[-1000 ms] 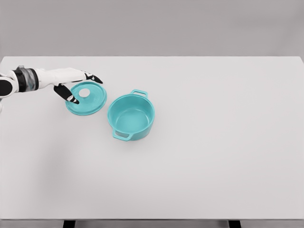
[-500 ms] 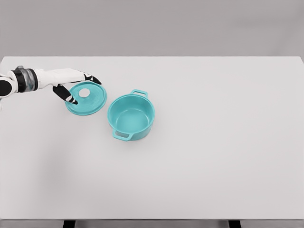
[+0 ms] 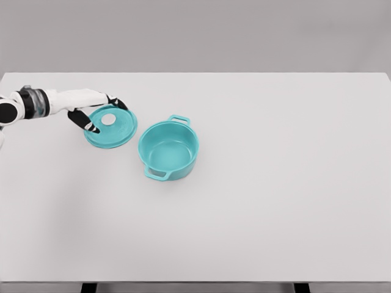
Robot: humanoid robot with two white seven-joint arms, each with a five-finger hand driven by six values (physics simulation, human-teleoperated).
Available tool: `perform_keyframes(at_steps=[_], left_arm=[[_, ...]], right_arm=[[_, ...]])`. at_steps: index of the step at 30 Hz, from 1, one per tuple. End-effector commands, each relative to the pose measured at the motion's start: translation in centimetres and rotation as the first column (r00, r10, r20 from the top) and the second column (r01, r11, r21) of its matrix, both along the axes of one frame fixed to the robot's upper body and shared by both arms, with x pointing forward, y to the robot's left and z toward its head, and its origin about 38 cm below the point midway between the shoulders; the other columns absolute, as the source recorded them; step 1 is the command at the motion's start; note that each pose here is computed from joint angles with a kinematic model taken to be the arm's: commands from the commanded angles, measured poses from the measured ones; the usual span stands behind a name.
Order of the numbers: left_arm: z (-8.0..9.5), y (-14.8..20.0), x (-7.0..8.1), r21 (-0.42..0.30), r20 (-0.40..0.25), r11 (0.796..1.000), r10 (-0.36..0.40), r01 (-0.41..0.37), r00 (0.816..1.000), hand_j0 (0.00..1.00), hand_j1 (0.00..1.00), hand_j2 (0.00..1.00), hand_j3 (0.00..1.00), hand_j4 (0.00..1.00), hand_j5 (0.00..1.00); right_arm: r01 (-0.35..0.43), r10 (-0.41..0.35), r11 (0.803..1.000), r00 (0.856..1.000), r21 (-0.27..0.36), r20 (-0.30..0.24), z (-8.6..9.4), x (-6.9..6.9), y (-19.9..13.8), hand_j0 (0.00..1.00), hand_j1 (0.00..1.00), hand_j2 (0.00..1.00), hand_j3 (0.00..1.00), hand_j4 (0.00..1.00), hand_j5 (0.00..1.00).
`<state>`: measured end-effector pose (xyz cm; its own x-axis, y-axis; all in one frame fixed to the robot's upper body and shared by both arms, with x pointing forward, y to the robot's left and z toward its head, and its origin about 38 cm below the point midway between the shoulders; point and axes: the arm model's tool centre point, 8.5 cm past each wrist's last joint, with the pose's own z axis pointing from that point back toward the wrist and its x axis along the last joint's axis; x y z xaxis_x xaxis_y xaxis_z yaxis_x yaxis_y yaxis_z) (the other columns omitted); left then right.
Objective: Cover the pot with left arm
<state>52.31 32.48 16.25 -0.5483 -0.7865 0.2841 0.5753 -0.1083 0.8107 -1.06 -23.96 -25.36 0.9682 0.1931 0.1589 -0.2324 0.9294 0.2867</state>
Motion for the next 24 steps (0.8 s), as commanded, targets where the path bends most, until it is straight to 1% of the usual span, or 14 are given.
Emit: perform_keyframes(at_steps=[1, 6, 9, 16, 17, 19, 20, 22, 23, 24], left_arm=[[-0.24, -0.04, 0.08, -0.009, -0.007, 1.0, 0.009, -0.009, 1.0, 0.82, 0.82, 0.82, 0.82, 0.82, 0.82], [-0.63, -0.36, 0.19, -0.013, -0.016, 1.0, 0.012, -0.012, 1.0, 0.82, 0.82, 0.82, 0.82, 0.82, 0.82], [-0.92, -0.13, 0.2, -0.013, -0.023, 1.0, 0.022, -0.023, 0.999, 0.8, 0.8, 0.8, 0.8, 0.8, 0.8], [-0.95, -0.04, 0.17, -0.017, -0.023, 1.0, 0.025, -0.025, 0.999, 0.77, 0.77, 0.77, 0.77, 0.77, 0.77], [-0.88, 0.08, 0.15, -0.017, -0.021, 1.0, 0.026, -0.027, 0.999, 0.75, 0.75, 0.75, 0.75, 0.75, 0.75], [-0.68, 0.22, 0.14, -0.02, -0.018, 0.999, 0.028, -0.028, 0.999, 0.6, 0.6, 0.6, 0.6, 0.6, 0.6], [-0.66, 0.18, 0.14, -0.02, -0.017, 0.999, 0.026, -0.027, 1.0, 0.57, 0.57, 0.57, 0.57, 0.57, 0.57], [-0.73, 0.09, 0.09, -0.019, -0.019, 1.0, 0.023, -0.023, 1.0, 0.56, 0.56, 0.56, 0.56, 0.56, 0.56], [-0.74, 0.01, 0.05, -0.022, -0.02, 1.0, 0.02, -0.021, 1.0, 0.51, 0.51, 0.51, 0.51, 0.51, 0.51], [-0.75, -0.05, 0.05, -0.021, -0.02, 1.0, 0.018, -0.019, 1.0, 0.51, 0.51, 0.51, 0.51, 0.51, 0.51]], right_arm=[[0.0, 0.0, 1.0, 1.0, 0.0, 0.0, 0.0, 0.0, 0.0, 1.0, 1.0, 1.0, 1.0, 1.0, 1.0], [0.0, 0.0, 1.0, 1.0, 0.0, 0.0, 0.0, 0.0, 0.0, 1.0, 1.0, 1.0, 1.0, 1.0, 1.0], [0.0, 0.0, 1.0, 1.0, 0.0, 0.0, 0.0, 0.0, 0.0, 1.0, 1.0, 1.0, 1.0, 1.0, 1.0], [0.0, 0.0, 1.0, 1.0, 0.0, 0.0, 0.0, 0.0, 0.0, 1.0, 1.0, 1.0, 1.0, 1.0, 1.0], [0.0, 0.0, 1.0, 1.0, 0.0, 0.0, 0.0, 0.0, 0.0, 1.0, 1.0, 1.0, 1.0, 1.0, 1.0], [0.0, 0.0, 1.0, 1.0, 0.0, 0.0, 0.0, 0.0, 0.0, 1.0, 1.0, 1.0, 1.0, 1.0, 1.0], [0.0, 0.0, 1.0, 1.0, 0.0, 0.0, 0.0, 0.0, 0.0, 1.0, 1.0, 1.0, 1.0, 1.0, 1.0], [0.0, 0.0, 1.0, 1.0, 0.0, 0.0, 0.0, 0.0, 0.0, 1.0, 1.0, 1.0, 1.0, 1.0, 1.0], [0.0, 0.0, 1.0, 1.0, 0.0, 0.0, 0.0, 0.0, 0.0, 1.0, 1.0, 1.0, 1.0, 1.0, 1.0], [0.0, 0.0, 1.0, 1.0, 0.0, 0.0, 0.0, 0.0, 0.0, 1.0, 1.0, 1.0, 1.0, 1.0, 1.0]])
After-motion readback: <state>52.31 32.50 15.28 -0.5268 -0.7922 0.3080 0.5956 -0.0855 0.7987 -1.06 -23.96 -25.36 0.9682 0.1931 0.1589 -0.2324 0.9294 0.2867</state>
